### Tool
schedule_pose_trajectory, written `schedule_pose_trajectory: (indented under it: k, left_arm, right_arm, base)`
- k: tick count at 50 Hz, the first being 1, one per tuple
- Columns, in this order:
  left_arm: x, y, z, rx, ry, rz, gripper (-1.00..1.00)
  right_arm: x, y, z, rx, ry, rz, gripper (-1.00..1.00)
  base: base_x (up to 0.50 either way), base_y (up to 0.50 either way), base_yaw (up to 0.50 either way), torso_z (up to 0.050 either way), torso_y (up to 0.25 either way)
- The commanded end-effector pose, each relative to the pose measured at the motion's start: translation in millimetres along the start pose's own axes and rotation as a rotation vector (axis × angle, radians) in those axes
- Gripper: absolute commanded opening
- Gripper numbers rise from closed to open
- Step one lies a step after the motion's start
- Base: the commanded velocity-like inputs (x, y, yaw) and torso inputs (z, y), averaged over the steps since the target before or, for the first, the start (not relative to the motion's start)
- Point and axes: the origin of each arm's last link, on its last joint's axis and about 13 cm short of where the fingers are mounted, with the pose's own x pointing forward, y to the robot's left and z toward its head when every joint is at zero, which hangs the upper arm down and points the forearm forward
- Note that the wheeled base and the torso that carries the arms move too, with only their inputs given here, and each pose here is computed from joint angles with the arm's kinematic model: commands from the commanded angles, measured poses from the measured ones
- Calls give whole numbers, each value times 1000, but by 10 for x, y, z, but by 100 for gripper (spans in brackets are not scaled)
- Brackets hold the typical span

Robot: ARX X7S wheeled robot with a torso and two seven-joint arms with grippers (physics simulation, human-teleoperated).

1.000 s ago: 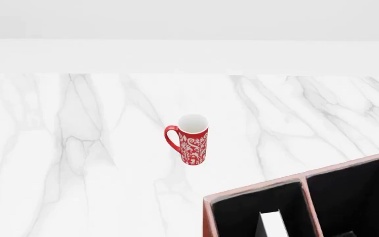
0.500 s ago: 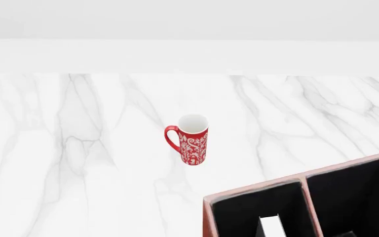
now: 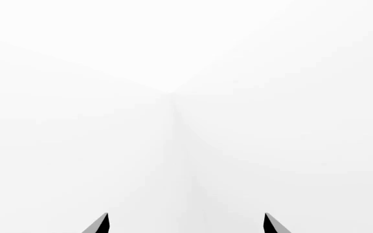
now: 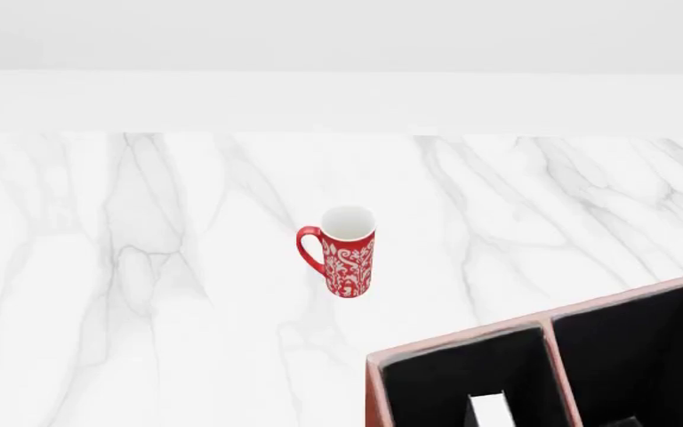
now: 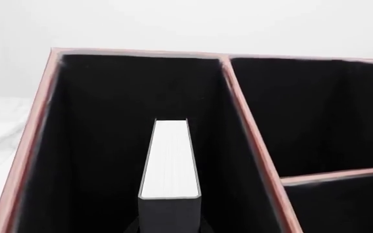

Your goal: Pick up the book and place it in the left compartment of the caddy.

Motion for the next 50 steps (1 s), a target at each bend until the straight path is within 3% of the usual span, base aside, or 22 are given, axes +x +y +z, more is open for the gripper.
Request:
schedule_pose_trajectory:
  k: [1, 8, 9, 50]
  left_arm:
    - [1, -3, 1, 0, 0, 0, 100]
    - [2, -1, 0, 1, 0, 0, 100]
    - [2, 0, -1, 1, 0, 0, 100]
    - [7, -7, 1, -1, 0, 0, 100]
  right_arm:
    - [66, 10, 44, -12, -39, 17, -100]
    - [72, 8, 40, -12, -34, 9, -100]
    - [74, 8, 41, -11, -33, 8, 100]
    - [67, 2, 63, -9, -37, 5, 100]
  base:
    - [0, 0, 0, 0, 0]
    - [0, 0, 2, 0, 0]
    - [11, 0, 0, 0, 0]
    - [0, 0, 0, 0, 0]
